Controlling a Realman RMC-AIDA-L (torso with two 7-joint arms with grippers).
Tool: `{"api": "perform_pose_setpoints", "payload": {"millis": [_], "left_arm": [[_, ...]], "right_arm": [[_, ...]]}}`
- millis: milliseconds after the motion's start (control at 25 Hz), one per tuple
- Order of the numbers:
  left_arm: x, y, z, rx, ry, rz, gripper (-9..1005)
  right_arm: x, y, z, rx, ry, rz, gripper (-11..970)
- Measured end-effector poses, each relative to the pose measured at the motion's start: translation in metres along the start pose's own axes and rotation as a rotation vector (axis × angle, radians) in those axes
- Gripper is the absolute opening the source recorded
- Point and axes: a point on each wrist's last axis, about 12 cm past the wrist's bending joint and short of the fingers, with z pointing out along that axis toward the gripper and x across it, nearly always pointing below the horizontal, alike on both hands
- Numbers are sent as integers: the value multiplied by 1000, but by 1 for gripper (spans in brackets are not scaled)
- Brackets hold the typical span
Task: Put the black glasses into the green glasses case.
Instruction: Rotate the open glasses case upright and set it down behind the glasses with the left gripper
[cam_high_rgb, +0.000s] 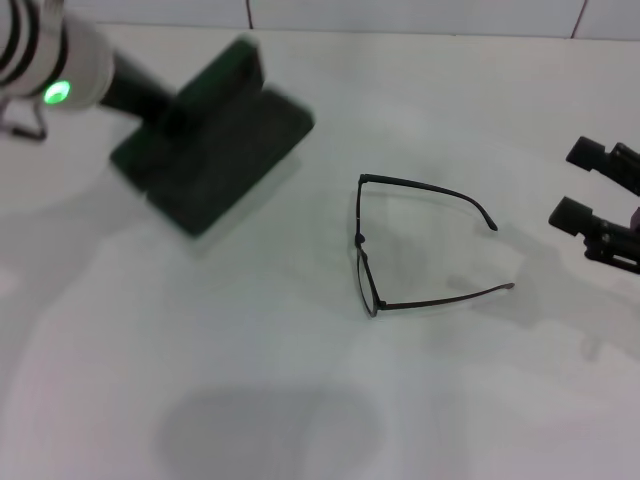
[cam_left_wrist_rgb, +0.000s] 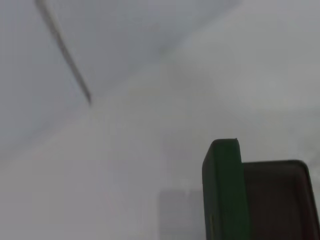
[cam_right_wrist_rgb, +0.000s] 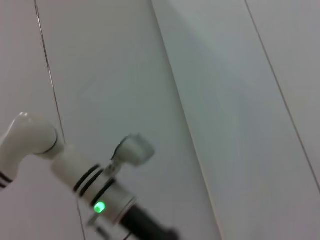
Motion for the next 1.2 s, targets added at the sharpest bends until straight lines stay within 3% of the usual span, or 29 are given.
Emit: {"api": "perform_pose_setpoints", "payload": {"millis": [280, 600, 920, 1200], "left_arm": [[-35, -3, 26, -2, -166, 357, 201], [-58, -19, 76, 84, -307, 559, 198], [-61, -42, 110, 64, -285, 685, 164], [-60, -39, 110, 17, -316, 677, 153]], "right_arm": [[8, 11, -7, 2, -16, 28, 887], [17, 21, -21, 43, -20, 55, 887], [18, 21, -20, 46, -20, 56, 887], [18, 20, -19, 50, -17, 54, 887]]}}
